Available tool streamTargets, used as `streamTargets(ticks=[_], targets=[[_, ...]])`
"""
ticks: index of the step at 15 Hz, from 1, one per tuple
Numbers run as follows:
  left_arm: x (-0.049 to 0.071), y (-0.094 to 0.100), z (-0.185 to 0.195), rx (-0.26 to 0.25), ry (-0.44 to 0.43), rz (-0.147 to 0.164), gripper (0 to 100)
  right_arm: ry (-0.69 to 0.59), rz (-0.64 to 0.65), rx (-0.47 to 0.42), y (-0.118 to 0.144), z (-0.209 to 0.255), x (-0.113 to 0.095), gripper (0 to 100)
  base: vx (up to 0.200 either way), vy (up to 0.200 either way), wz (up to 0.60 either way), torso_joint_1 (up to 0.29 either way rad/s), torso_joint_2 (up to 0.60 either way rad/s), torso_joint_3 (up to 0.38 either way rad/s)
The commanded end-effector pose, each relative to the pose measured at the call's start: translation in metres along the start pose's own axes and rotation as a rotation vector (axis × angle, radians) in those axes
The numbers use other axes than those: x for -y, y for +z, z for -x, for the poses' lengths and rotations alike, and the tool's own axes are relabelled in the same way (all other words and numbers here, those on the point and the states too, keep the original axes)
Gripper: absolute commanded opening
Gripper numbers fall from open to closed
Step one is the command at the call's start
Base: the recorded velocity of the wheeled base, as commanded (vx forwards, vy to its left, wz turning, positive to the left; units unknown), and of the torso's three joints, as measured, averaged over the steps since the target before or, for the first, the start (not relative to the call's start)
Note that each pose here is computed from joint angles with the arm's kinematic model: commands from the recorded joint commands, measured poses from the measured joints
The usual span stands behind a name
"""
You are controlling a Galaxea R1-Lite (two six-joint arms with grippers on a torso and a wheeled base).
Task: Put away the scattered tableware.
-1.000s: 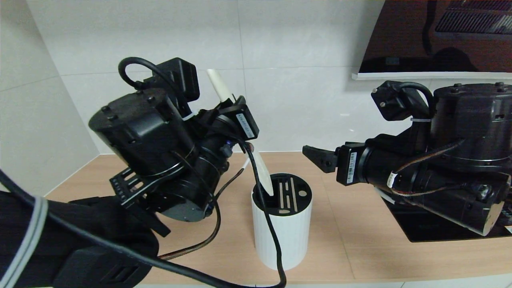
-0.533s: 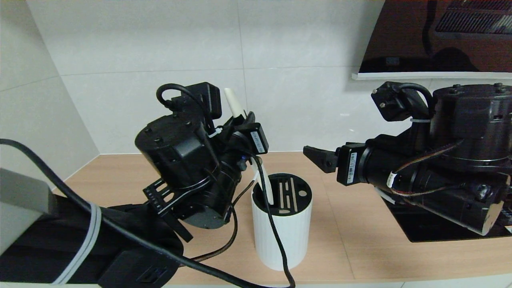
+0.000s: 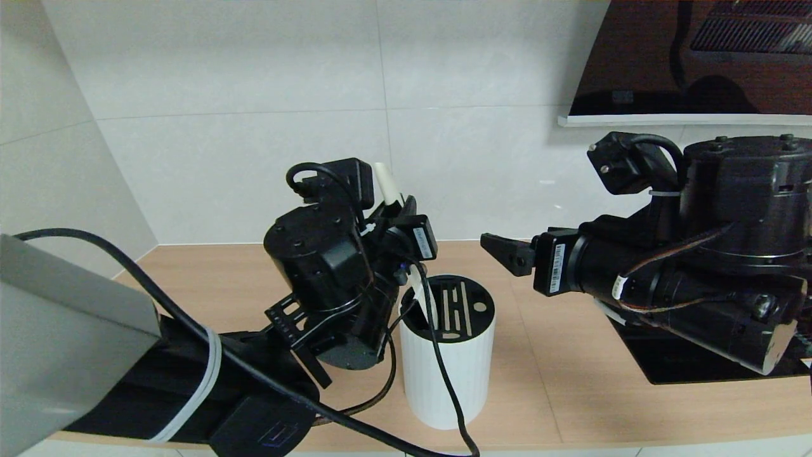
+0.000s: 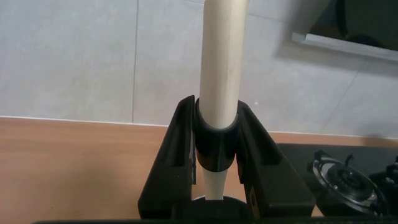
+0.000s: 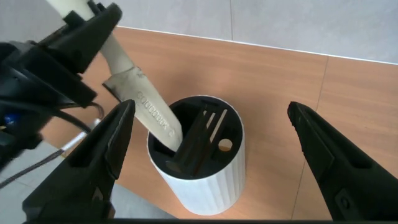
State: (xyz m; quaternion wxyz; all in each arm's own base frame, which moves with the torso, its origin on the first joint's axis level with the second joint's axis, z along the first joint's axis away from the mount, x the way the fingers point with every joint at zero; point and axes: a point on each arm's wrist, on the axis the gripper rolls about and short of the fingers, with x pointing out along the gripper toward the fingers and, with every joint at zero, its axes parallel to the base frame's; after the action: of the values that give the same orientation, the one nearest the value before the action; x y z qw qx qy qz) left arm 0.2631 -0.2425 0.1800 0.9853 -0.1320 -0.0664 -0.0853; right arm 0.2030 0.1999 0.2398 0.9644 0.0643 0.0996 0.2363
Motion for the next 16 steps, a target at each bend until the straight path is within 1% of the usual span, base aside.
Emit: streamTargets(ticks=[1,3,6,8,10,12,16], targets=[[0.0,-0.011,-0.003,-0.021,0.002,-0.014,0,0.0,0.001,-0.005,-0.001,-0.001,0.0,100,0.0,0.0,0.0,0.0,0.0,0.0],[0.0,-0.021,-0.004,-0.038,0.004,-0.023,0,-0.001,0.001,-0.004,-0.001,-0.001,0.0,100,0.0,0.0,0.0,0.0,0.0,0.0],[0.003,-0.035,-0.006,-0.046,0.0,-0.021,0,0.0,0.001,-0.005,-0.001,-0.001,0.0,100,0.0,0.0,0.0,0.0,0.0,0.0],[0.005,-0.04,-0.004,-0.054,-0.008,-0.023,0,-0.002,0.002,-0.006,-0.002,-0.002,0.0,100,0.0,0.0,0.0,0.0,0.0,0.0],[0.008,-0.048,-0.003,-0.072,-0.017,-0.011,0,-0.001,0.001,-0.004,-0.001,-0.001,0.0,100,0.0,0.0,0.0,0.0,0.0,0.0],[0.008,-0.057,-0.003,-0.09,-0.011,-0.02,0,-0.002,0.002,-0.009,-0.002,-0.002,0.0,100,0.0,0.0,0.0,0.0,0.0,0.0],[0.007,-0.057,-0.002,-0.091,-0.008,-0.02,0,-0.002,0.002,-0.007,-0.002,-0.002,0.0,100,0.0,0.0,0.0,0.0,0.0,0.0]])
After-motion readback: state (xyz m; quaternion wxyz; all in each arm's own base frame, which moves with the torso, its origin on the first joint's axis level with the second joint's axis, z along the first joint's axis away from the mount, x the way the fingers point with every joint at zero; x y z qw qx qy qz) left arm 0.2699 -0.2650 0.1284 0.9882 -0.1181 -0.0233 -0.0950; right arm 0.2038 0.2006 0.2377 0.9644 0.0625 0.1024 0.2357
